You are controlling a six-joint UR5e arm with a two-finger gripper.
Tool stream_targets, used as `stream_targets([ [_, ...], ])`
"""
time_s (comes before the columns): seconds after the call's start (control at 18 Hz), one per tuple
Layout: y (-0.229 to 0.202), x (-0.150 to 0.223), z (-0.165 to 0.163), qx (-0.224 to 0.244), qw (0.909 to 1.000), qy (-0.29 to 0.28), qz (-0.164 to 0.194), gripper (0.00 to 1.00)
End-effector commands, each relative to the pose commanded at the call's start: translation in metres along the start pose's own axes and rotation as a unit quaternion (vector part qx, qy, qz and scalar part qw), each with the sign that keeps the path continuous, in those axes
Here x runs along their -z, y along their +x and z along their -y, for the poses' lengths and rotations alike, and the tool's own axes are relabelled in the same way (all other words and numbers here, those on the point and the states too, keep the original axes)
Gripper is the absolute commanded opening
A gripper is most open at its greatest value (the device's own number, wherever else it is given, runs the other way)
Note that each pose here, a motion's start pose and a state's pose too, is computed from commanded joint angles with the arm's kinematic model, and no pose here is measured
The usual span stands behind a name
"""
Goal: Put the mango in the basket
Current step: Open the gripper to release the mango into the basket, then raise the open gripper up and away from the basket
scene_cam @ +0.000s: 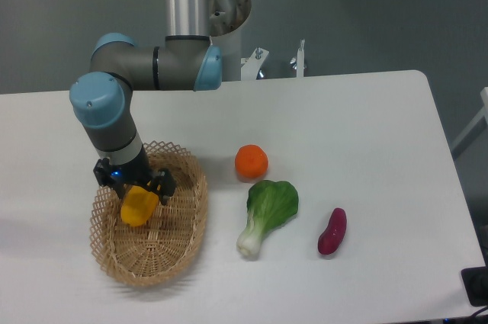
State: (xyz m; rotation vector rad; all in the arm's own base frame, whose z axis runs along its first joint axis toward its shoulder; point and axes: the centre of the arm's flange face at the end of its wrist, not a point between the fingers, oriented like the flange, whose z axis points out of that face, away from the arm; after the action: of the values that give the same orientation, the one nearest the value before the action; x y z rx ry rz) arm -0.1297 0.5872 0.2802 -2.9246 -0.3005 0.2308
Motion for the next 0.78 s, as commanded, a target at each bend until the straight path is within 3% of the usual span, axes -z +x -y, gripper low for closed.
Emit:
stream_targets([
  [0.44,-0.114,0.037,0.002,0.053,0.9971,0.031,0.045,1.0],
  [0.78,-0.191,0.065,-0.027,-0.011,0.9979,0.017,0.061,1.0],
])
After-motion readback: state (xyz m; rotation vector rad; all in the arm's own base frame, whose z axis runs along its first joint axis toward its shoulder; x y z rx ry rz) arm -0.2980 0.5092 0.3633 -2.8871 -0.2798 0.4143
